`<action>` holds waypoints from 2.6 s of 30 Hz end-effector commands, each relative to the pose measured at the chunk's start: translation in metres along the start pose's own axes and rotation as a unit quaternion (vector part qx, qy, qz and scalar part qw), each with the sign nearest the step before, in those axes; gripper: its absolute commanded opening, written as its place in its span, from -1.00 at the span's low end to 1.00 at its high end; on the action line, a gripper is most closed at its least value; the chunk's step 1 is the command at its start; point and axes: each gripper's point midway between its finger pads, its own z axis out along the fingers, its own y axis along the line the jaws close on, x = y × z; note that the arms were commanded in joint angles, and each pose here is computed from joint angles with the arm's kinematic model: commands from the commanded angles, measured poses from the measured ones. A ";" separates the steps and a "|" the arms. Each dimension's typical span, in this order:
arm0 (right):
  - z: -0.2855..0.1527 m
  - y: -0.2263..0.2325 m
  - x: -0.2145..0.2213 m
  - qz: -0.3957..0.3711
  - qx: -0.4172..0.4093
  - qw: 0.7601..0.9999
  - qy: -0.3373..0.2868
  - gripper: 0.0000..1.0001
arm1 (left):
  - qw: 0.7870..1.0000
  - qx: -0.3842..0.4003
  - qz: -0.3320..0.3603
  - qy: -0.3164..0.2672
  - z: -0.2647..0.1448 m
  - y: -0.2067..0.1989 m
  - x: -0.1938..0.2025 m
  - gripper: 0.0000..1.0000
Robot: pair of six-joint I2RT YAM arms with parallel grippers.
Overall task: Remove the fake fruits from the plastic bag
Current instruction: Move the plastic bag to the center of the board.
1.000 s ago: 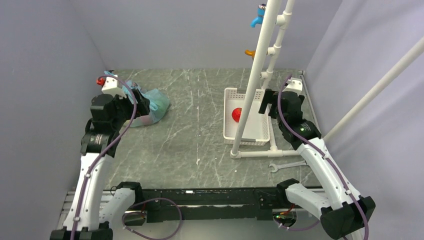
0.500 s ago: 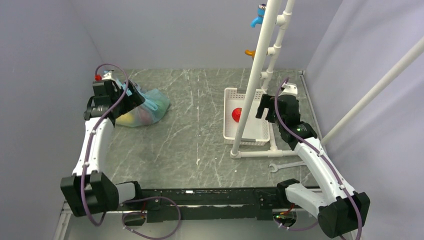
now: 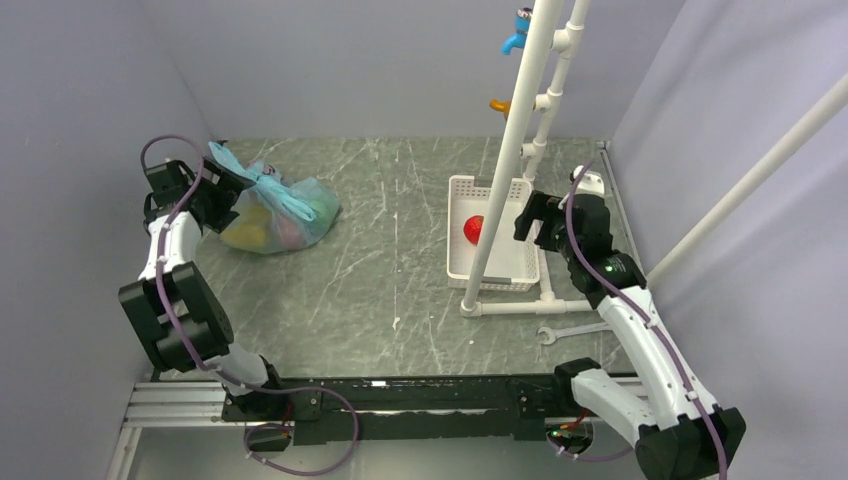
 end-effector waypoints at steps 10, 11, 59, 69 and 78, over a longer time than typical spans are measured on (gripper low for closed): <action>-0.084 0.016 0.059 0.090 -0.064 0.984 0.138 0.99 | 0.965 -0.011 0.260 -0.023 0.013 -0.050 -0.051 0.99; -0.088 0.019 0.066 0.094 -0.077 0.982 0.147 0.99 | 0.959 -0.031 0.281 -0.022 0.015 -0.052 -0.054 0.99; 0.042 0.125 0.005 0.032 -0.256 0.960 0.108 0.99 | 0.924 0.188 0.215 0.253 0.028 -0.140 0.145 -1.00; 0.063 0.204 0.010 0.010 -0.391 0.911 0.129 0.84 | 0.899 0.263 0.174 0.302 0.019 -0.144 0.186 -1.00; 0.064 0.249 0.029 -0.006 -0.456 0.881 0.128 0.84 | 0.861 0.314 0.184 0.355 -0.002 -0.168 0.232 -1.00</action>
